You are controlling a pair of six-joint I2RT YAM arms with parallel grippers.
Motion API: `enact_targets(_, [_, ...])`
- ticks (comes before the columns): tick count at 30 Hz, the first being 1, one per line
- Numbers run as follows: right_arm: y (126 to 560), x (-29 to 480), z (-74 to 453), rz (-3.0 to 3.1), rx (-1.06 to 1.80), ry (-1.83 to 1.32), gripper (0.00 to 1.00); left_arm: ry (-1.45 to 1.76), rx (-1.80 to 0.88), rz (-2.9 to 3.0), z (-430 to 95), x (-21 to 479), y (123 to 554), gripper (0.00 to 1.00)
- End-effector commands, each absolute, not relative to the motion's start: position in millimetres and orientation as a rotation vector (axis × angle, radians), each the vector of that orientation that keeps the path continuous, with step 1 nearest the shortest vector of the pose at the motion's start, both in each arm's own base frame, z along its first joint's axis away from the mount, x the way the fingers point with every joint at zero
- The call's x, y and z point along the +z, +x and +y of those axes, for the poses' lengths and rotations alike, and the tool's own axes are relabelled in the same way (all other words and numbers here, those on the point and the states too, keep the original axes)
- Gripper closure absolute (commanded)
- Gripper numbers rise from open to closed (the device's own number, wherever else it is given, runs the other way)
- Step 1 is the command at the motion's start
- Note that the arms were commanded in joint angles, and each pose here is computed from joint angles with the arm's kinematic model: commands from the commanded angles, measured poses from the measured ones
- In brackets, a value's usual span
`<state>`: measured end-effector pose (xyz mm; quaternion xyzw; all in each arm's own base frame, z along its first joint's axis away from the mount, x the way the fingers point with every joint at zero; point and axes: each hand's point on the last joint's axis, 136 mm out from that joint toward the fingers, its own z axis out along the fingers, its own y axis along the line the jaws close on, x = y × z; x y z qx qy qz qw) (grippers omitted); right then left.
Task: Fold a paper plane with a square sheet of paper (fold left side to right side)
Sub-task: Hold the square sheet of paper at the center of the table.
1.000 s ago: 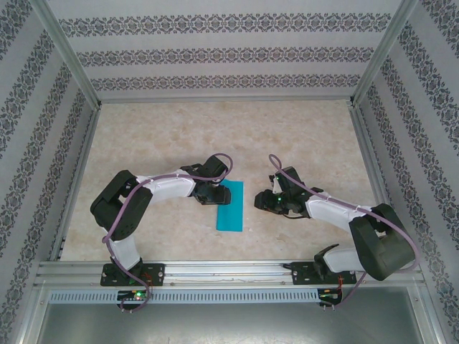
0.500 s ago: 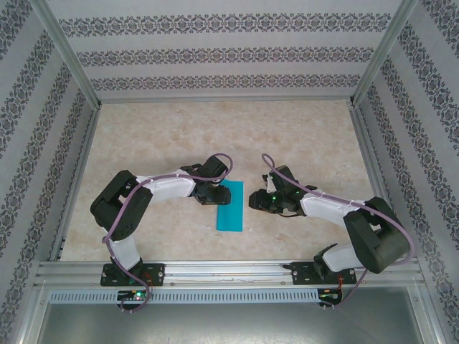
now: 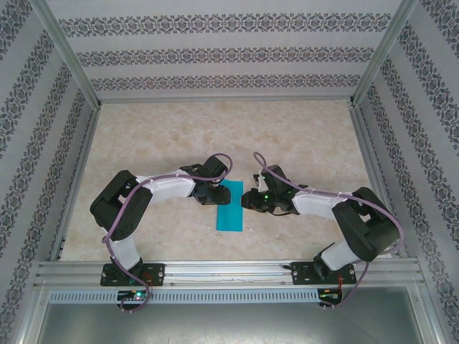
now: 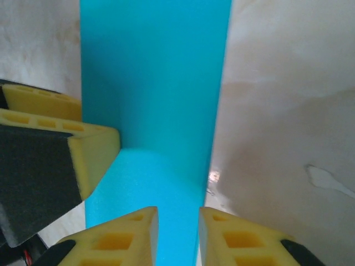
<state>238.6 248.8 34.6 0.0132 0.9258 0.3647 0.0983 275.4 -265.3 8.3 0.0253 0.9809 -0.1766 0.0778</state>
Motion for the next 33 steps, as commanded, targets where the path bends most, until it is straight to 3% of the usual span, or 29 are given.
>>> enact_targets(1, [247,46,267,2.696,1.147,-0.002,0.79,0.088,-0.465,3.062,-257,-58,248,0.51])
enact_targets(25, [245,32,272,2.736,1.116,-0.001,0.81,0.13,-0.477,3.085,-260,-61,246,0.52])
enact_targets(33, [239,17,264,2.796,1.05,0.025,0.85,0.127,-0.493,3.075,-262,-58,247,0.51])
